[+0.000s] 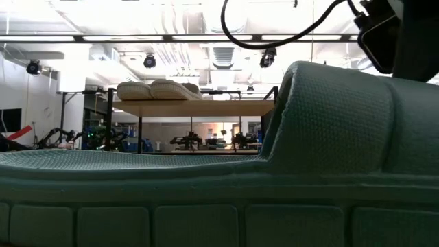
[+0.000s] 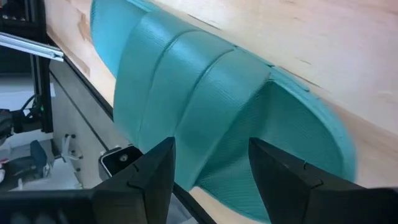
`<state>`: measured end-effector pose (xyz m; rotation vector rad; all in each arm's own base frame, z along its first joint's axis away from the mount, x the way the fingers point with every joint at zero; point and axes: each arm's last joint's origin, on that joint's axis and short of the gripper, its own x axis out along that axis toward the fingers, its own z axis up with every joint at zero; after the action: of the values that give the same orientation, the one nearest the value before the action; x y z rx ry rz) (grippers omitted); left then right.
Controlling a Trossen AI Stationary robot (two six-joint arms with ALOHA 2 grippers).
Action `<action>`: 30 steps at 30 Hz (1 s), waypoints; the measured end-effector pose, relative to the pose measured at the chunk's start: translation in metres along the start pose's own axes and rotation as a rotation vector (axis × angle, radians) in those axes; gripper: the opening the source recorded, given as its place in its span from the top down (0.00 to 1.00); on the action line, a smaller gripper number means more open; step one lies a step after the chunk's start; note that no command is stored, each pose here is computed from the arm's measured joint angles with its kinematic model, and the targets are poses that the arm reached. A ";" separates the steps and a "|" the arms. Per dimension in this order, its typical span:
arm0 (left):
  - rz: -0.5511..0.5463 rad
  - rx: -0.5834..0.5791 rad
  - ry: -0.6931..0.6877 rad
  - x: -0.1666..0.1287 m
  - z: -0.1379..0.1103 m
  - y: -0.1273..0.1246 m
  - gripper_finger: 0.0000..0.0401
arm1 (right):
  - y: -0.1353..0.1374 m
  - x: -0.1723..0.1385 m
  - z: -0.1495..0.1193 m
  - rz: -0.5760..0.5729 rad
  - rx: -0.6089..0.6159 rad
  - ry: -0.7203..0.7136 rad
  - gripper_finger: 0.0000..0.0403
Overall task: Pick and place slides into the shelf
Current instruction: Put the left green slipper on the shelf
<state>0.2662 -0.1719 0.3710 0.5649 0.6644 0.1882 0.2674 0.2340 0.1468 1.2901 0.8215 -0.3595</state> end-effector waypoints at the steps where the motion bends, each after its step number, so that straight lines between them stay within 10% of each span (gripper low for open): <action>1: 0.000 0.001 0.001 0.000 0.000 0.000 0.59 | 0.000 0.001 0.001 0.000 -0.003 -0.003 0.52; 30: -0.001 0.005 0.003 0.000 0.000 0.000 0.59 | 0.006 0.006 0.014 -0.003 -0.065 0.069 0.52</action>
<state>0.2662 -0.1719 0.3703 0.5691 0.6676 0.1867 0.2801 0.2237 0.1479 1.2460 0.8871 -0.2898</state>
